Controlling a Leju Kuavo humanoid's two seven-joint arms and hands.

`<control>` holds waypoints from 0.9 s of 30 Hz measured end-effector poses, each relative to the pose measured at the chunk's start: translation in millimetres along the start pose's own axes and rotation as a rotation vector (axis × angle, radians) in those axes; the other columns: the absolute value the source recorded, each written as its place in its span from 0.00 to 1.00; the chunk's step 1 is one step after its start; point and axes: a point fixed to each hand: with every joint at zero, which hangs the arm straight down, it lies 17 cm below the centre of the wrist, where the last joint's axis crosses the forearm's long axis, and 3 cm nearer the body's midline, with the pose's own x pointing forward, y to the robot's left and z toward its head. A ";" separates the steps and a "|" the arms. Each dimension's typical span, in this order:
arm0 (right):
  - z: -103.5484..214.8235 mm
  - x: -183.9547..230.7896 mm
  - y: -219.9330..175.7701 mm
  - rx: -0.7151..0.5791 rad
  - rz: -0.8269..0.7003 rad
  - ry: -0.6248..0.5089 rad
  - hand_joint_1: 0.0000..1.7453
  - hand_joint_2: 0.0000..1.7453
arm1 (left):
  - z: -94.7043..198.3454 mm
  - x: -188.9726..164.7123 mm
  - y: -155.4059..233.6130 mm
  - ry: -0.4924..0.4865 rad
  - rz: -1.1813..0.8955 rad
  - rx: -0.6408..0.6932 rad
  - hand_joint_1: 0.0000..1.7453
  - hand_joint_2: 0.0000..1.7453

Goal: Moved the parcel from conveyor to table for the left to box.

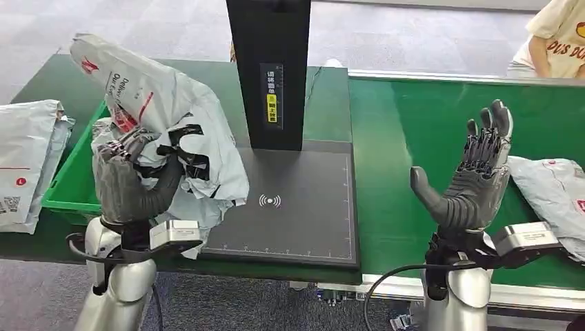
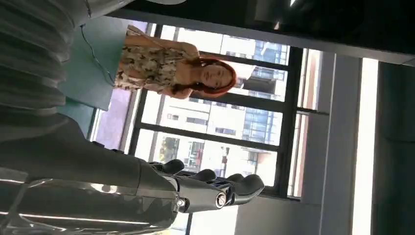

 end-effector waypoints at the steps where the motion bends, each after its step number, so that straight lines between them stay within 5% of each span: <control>1: 0.0 0.0 -0.1 -0.001 0.000 0.000 0.00 1.00 | -0.3 0.8 1.2 -0.007 -0.014 0.003 1.00 1.00; 13: 2.0 -1.3 3.2 -0.013 -0.034 -0.004 0.00 1.00 | -13.5 -5.3 59.2 -0.082 -0.312 0.098 1.00 1.00; 17: 3.5 -1.1 11.0 0.003 -0.053 -0.009 0.00 1.00 | -15.4 -78.7 26.7 0.073 -0.377 -0.106 1.00 1.00; 22: 1.5 -2.9 23.0 0.027 -0.072 -0.009 0.00 1.00 | -5.8 -218.5 -1.7 0.372 -0.465 -0.318 1.00 1.00; 27: -0.3 -8.5 33.6 0.050 -0.086 0.001 0.00 1.00 | 49.5 -333.6 -18.2 0.690 -0.533 -0.598 1.00 1.00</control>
